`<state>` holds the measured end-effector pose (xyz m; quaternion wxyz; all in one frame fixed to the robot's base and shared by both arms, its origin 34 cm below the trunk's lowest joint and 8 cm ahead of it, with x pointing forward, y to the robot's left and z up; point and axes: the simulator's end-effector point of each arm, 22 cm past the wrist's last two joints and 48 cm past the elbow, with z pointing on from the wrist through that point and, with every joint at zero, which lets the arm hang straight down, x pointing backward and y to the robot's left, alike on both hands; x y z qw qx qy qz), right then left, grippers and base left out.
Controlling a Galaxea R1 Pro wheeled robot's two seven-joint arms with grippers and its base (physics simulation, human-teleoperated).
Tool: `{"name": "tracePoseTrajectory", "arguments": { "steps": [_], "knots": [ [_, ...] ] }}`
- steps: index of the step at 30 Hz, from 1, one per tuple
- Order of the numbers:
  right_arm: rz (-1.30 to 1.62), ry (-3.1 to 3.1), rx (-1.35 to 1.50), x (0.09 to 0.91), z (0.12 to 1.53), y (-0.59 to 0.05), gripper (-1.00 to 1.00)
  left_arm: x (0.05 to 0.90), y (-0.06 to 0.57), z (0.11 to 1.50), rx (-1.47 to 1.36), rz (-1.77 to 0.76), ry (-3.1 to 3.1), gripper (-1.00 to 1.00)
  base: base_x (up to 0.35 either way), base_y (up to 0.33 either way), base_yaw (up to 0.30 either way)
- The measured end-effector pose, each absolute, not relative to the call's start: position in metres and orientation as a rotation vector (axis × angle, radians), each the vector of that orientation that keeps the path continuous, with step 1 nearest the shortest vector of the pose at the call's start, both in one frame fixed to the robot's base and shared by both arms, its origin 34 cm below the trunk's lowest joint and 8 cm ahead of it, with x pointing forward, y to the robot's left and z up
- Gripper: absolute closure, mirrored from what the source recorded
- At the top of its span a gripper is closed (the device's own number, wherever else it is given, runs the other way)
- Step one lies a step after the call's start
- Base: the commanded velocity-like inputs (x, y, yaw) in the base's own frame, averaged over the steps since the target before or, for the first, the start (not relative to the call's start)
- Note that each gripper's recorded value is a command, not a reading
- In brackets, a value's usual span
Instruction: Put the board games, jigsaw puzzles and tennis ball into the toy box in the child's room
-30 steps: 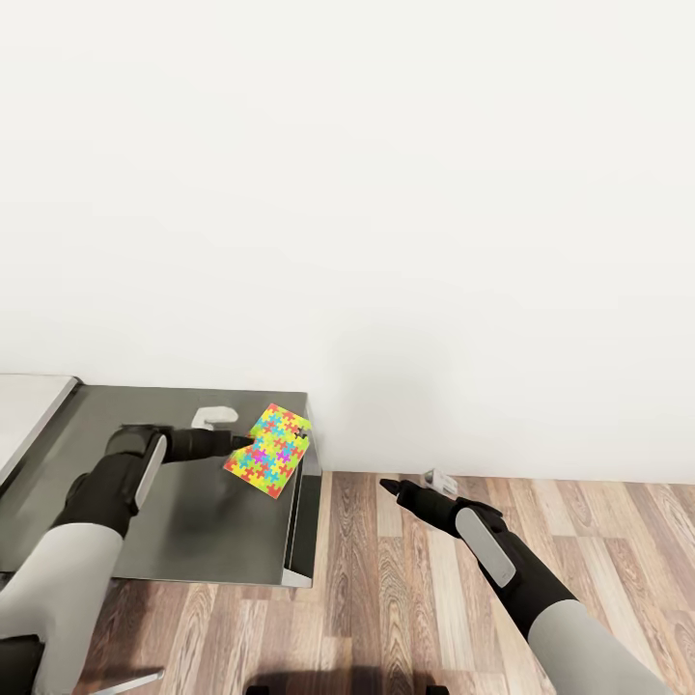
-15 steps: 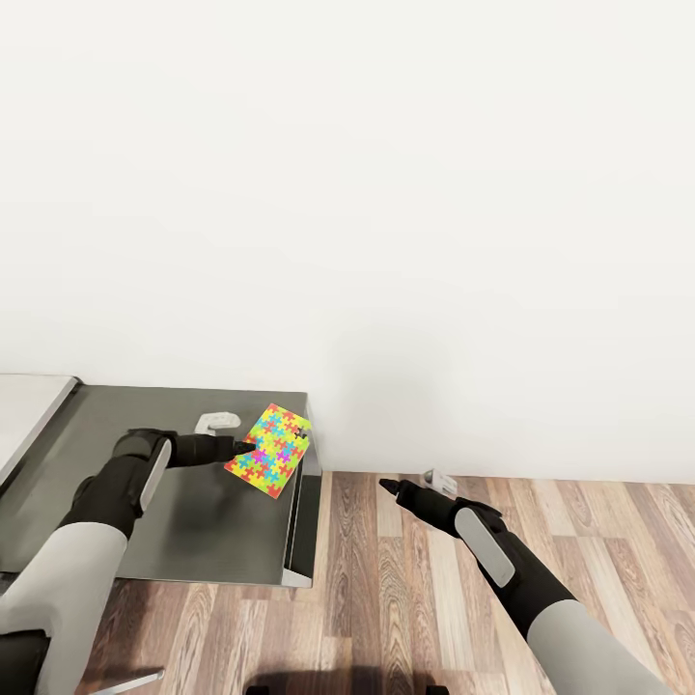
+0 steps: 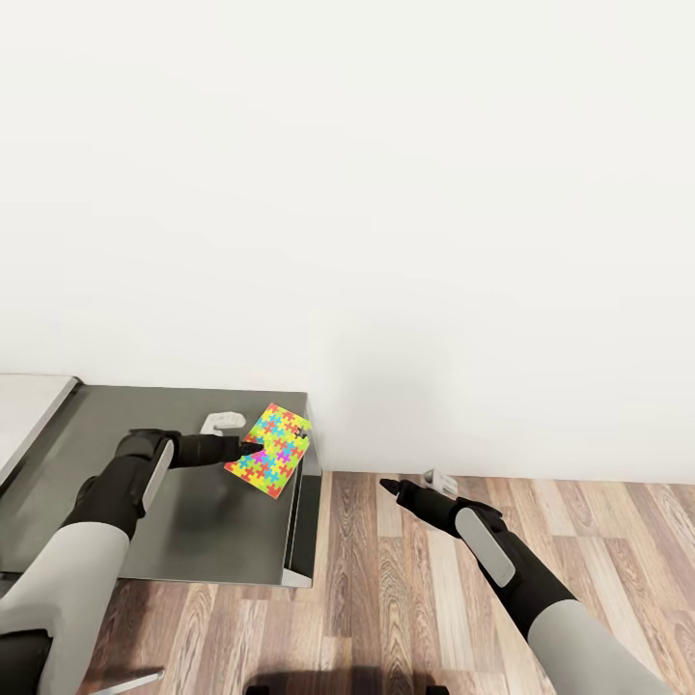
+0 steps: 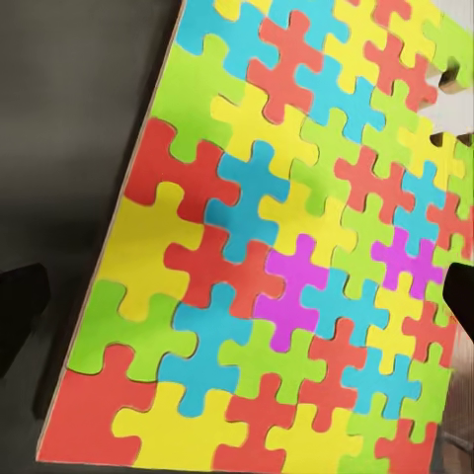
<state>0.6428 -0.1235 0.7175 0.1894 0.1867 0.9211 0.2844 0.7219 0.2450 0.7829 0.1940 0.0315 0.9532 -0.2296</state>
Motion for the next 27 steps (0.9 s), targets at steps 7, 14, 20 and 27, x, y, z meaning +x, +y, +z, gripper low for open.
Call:
{"name": "tracePoseTrajectory", "arguments": {
  "steps": [7, 14, 20, 27],
  "knots": [
    [0.801, 2.589, 0.525, 0.6428, 0.7176, -0.1227, -1.00, 0.7211, 0.2421, 0.7839, 0.095, -0.660, 2.671, -1.00, 0.000, 0.000, 0.000],
    [0.801, 2.589, 0.525, 0.6428, 0.7176, -0.1226, -1.00, 0.7209, 0.2415, 0.7839, 0.097, -0.662, 2.671, -1.00, 0.000, 0.000, 0.000],
    [0.801, 2.589, 0.525, 0.6427, 0.7175, -0.1227, -1.00, 0.7208, 0.2410, 0.7838, 0.097, -0.663, 2.672, -1.00, 0.000, 0.000, 0.000],
    [0.801, 2.589, 0.525, 0.6428, 0.7176, -0.1226, -1.00, 0.7202, 0.2364, 0.7838, 0.096, -0.675, 2.672, -1.00, 0.000, 0.000, 0.000]
  ]
}}
